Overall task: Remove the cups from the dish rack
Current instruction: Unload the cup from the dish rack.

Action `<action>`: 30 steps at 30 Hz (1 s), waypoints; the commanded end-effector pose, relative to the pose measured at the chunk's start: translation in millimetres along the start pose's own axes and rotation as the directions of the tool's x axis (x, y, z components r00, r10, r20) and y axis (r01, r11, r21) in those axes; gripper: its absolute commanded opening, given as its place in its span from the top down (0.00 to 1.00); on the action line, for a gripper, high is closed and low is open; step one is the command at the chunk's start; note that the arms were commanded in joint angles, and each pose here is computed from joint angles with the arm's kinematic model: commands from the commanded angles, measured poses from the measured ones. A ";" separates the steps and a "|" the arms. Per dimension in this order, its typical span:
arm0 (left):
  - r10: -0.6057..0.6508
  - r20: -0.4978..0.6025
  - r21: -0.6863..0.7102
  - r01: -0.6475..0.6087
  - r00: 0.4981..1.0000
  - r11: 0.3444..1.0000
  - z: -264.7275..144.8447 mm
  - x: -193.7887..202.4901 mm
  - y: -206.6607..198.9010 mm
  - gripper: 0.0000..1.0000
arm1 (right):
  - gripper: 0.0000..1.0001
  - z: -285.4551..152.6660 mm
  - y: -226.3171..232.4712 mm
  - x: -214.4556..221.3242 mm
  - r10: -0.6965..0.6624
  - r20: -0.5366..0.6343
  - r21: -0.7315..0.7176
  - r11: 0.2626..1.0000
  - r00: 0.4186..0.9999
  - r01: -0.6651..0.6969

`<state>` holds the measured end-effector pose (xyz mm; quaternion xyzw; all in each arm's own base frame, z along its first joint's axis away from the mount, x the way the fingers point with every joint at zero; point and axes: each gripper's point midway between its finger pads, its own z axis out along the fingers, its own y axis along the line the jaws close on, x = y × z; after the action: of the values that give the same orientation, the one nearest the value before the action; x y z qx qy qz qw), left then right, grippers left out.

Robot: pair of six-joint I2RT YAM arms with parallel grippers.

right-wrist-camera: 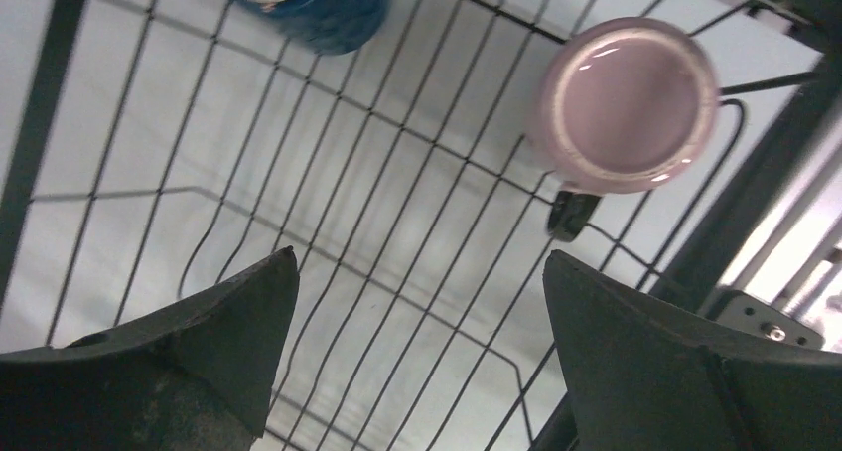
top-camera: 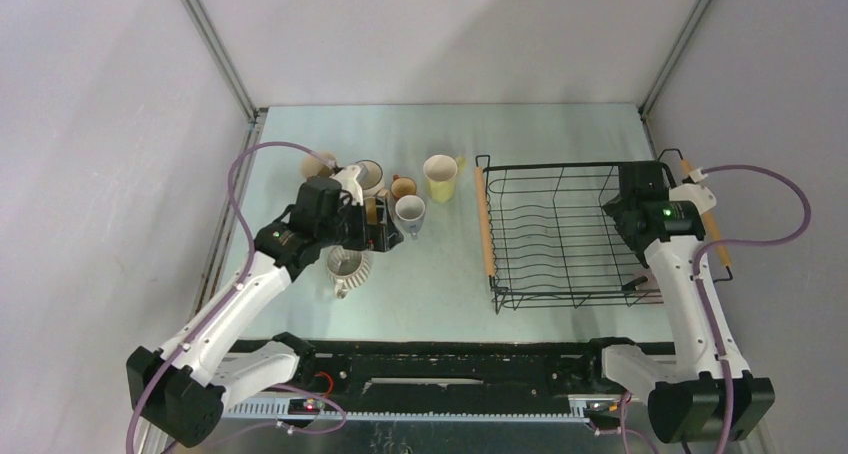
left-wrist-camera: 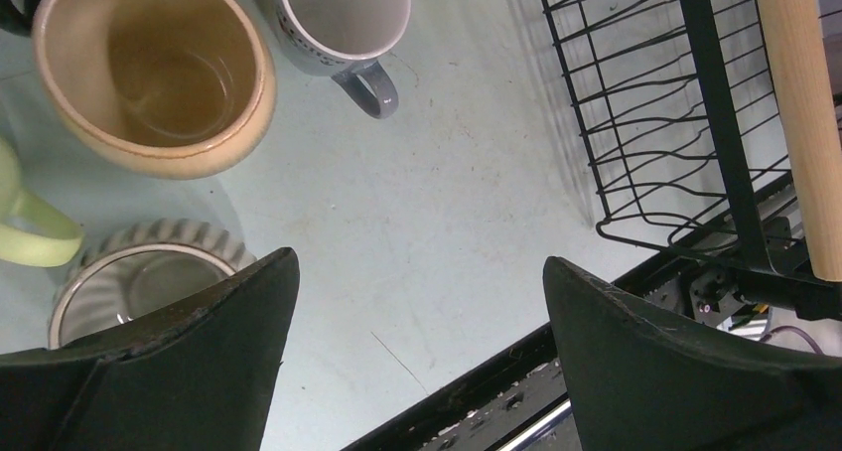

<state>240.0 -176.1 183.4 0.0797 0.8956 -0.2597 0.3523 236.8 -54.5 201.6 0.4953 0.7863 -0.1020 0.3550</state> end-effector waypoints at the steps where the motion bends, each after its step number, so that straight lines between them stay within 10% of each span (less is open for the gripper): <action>1: 0.048 0.009 0.044 -0.048 0.999 0.998 2.9 -4.2 -11.4 0.00 | 0.00 17.5 -34.5 -8.2 0.056 0.062 0.175 0.982 0.997 -0.066; 30: 0.084 -0.082 -0.020 -0.086 0.993 0.996 24.4 20.5 -4.1 0.00 | 0.05 89.6 -69.0 34.4 0.204 -0.036 0.287 0.940 0.978 -0.185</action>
<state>234.5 -191.3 156.8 0.1129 0.9118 -0.2360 0.3166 213.9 -109.5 107.8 0.6048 0.7317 -0.1608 0.2700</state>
